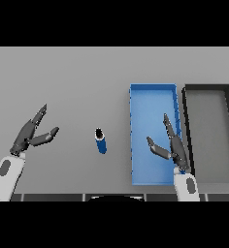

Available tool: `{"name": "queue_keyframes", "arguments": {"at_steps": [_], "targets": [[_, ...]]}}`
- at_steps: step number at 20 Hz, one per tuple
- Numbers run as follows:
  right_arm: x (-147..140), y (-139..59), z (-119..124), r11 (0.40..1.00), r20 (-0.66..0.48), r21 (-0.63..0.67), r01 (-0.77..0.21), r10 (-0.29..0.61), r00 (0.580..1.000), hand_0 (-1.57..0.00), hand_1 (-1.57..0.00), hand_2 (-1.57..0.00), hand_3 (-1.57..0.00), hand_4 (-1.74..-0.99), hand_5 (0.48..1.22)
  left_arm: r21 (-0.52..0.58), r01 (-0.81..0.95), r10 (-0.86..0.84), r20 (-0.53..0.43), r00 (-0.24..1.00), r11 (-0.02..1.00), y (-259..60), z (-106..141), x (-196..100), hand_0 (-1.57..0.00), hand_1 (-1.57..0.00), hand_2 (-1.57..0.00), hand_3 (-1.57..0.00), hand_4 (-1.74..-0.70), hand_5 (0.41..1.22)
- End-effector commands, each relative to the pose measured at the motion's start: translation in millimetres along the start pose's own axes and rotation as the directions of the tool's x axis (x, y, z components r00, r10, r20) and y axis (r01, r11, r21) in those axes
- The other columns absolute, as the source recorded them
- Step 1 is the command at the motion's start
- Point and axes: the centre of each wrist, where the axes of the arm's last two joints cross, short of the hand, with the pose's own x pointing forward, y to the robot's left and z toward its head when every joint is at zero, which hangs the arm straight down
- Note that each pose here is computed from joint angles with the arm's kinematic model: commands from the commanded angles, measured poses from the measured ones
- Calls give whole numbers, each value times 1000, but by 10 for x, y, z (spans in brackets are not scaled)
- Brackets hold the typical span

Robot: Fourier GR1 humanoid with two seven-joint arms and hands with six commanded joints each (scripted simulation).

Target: Pick up the blue pipe and place it into the blue bin.

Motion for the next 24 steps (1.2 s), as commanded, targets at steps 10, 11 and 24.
{"name": "queue_keyframes", "arguments": {"at_steps": [10,11,24], "targets": [[14,6,-23,999,-12,8,-39,39,999,1,1,1,1,-1205,611,-305,-27,42,44,998,952,-345,158,133,1,1,1,1,-1124,514],[31,15,-37,999,-6,9,-36,36,999,1,1,1,1,-1208,611,-337,-28,44,39,998,941,-453,171,136,1,1,1,1,-1141,503],[42,18,63,1000,0,-5,-23,23,1000,1,1,1,1,-1223,618,-435,-51,66,20,998,899,-1348,-171,26,1,1,1,1,-1191,467]]}}
